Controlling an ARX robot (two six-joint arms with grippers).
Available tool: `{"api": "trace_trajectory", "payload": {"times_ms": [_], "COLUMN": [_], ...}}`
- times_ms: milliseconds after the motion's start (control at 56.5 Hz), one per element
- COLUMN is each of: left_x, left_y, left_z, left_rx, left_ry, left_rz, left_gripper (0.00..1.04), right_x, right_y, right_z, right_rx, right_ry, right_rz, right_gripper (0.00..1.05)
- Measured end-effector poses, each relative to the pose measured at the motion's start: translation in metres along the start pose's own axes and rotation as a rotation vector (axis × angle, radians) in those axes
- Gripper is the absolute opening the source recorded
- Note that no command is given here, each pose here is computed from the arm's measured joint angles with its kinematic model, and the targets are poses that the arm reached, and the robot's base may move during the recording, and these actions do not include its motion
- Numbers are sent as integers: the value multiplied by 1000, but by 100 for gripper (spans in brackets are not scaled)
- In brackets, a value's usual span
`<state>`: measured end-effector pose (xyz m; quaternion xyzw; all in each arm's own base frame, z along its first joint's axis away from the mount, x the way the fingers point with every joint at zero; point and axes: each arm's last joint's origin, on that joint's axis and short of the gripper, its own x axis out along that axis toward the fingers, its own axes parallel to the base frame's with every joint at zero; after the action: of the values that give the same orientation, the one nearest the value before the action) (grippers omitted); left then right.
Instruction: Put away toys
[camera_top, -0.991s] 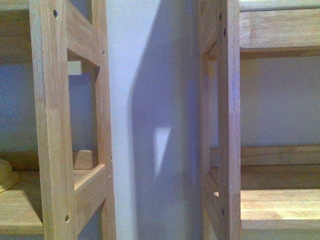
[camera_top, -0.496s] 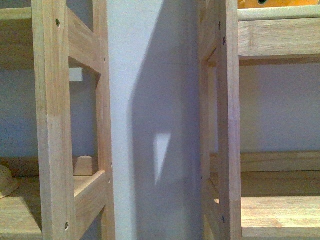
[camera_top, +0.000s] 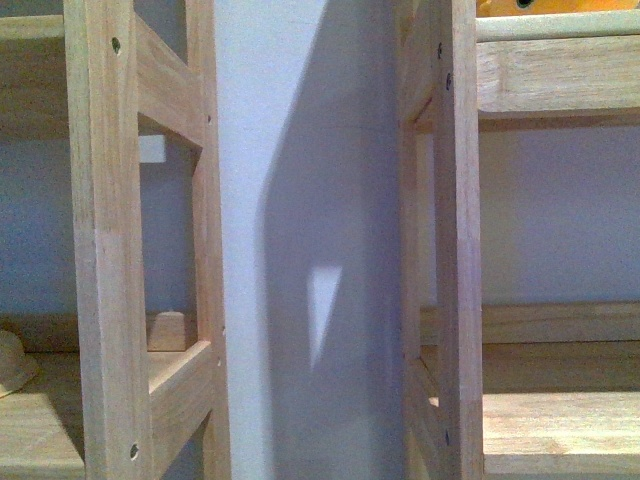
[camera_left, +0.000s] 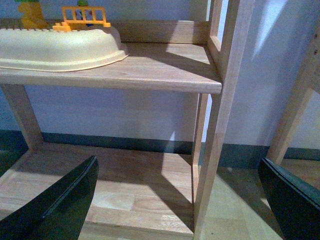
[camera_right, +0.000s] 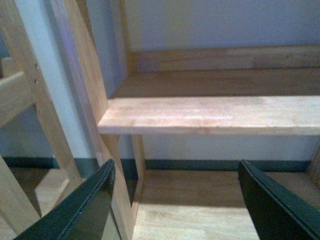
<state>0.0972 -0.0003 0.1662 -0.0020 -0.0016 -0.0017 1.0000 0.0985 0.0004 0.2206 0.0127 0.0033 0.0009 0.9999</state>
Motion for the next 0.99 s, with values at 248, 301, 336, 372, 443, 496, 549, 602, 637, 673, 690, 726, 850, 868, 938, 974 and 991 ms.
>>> {"api": "trace_trajectory", "payload": {"times_ms": [248, 301, 336, 372, 443, 496, 549, 602, 637, 673, 690, 726, 850, 868, 938, 974, 991], "left_x": [0, 0, 0, 0, 0, 0, 0, 0, 0, 0, 0, 0, 0, 0, 0, 0, 0], "left_y": [0, 0, 0, 0, 0, 0, 0, 0, 0, 0, 0, 0, 0, 0, 0, 0, 0], "left_z": [0, 0, 0, 0, 0, 0, 0, 0, 0, 0, 0, 0, 0, 0, 0, 0, 0], "left_rx": [0, 0, 0, 0, 0, 0, 0, 0, 0, 0, 0, 0, 0, 0, 0, 0, 0], "left_ry": [0, 0, 0, 0, 0, 0, 0, 0, 0, 0, 0, 0, 0, 0, 0, 0, 0], "left_rz": [0, 0, 0, 0, 0, 0, 0, 0, 0, 0, 0, 0, 0, 0, 0, 0, 0], "left_gripper": [98, 98, 98, 98, 98, 98, 98, 98, 98, 98, 98, 98, 98, 98, 98, 98, 98], "right_x": [0, 0, 0, 0, 0, 0, 0, 0, 0, 0, 0, 0, 0, 0, 0, 0, 0], "right_y": [-1, -1, -1, -1, -1, -1, -1, -1, -1, -1, -1, -1, -1, -1, -1, -1, -1], "right_z": [-20, -23, -25, -27, -30, -32, -34, -36, -37, -38, -38, -40, -42, -43, -45, -46, -47], "right_rx": [-16, -16, -17, -20, -21, -21, -21, -21, -21, -21, -21, -21, -21, -21, -21, -21, -21], "right_ry": [4, 3, 3, 2, 2, 3, 3, 2, 2, 0, 0, 1, -2, -1, 2, 2, -3], "right_rz": [0, 0, 0, 0, 0, -1, 0, 0, -1, -1, -1, -1, -1, -1, -1, -1, -1], "right_gripper": [18, 9, 4, 3, 3, 3, 3, 3, 3, 3, 3, 3, 3, 3, 3, 3, 3]}}
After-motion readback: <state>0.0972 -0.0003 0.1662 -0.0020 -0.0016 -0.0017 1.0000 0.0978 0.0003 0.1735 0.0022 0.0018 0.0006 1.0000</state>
